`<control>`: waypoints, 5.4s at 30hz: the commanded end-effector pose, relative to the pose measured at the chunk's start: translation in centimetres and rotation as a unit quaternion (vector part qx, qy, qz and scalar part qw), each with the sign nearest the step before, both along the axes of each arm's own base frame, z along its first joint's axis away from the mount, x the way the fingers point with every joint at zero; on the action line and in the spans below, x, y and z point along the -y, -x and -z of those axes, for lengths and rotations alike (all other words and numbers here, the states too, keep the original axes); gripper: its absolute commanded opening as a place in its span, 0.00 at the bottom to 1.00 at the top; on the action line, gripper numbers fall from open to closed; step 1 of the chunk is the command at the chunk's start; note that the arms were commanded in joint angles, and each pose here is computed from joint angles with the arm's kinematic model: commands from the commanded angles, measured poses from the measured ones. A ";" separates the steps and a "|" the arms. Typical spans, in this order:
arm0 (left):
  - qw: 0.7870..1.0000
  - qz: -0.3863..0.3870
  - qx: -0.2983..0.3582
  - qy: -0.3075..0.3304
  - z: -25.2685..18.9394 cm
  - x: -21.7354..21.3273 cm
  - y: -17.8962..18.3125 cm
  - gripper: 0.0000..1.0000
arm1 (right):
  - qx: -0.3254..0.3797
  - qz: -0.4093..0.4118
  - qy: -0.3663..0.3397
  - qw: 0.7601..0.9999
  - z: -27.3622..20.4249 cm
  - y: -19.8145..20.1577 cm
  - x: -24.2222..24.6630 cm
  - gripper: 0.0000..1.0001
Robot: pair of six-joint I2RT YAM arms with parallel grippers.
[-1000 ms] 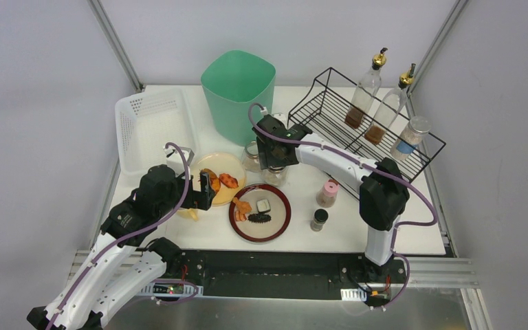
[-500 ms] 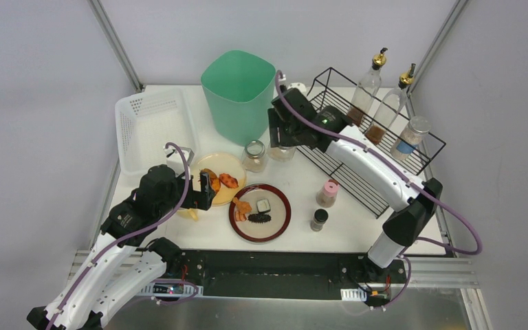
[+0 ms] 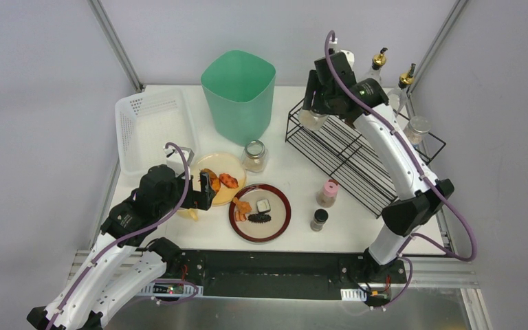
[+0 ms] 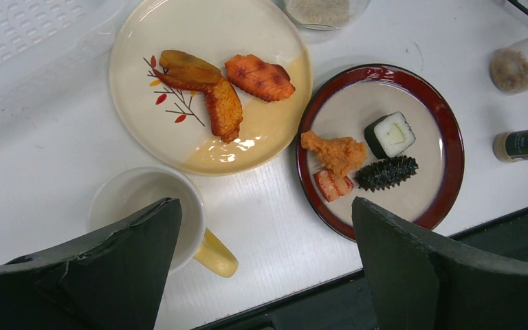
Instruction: Clear the kitchen counter
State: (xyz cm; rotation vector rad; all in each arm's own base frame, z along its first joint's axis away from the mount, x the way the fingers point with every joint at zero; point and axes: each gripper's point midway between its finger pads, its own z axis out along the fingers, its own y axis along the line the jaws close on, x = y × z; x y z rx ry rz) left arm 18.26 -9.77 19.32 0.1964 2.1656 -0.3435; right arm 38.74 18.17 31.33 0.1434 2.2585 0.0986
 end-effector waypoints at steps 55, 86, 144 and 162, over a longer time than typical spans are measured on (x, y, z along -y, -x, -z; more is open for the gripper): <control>1.000 -0.001 0.022 -0.001 -1.0 -0.2 -0.3 1.00 | 0.026 -0.044 -0.046 0.998 -2.8 1.4 -1.9 0.92; 0.998 -0.040 0.039 -0.014 -1.4 -1.8 -0.6 1.00 | -0.074 -0.161 -0.014 0.984 13.7 3.3 -20.7 0.99; 0.999 -0.024 0.029 -0.012 -1.1 -1.2 -0.5 1.00 | -0.004 -0.140 0.003 0.990 8.1 6.9 -15.3 0.25; 1.000 -0.008 0.015 -0.007 -0.7 -0.5 -0.4 1.00 | 0.059 -0.046 0.015 0.997 -3.1 7.2 -1.5 0.23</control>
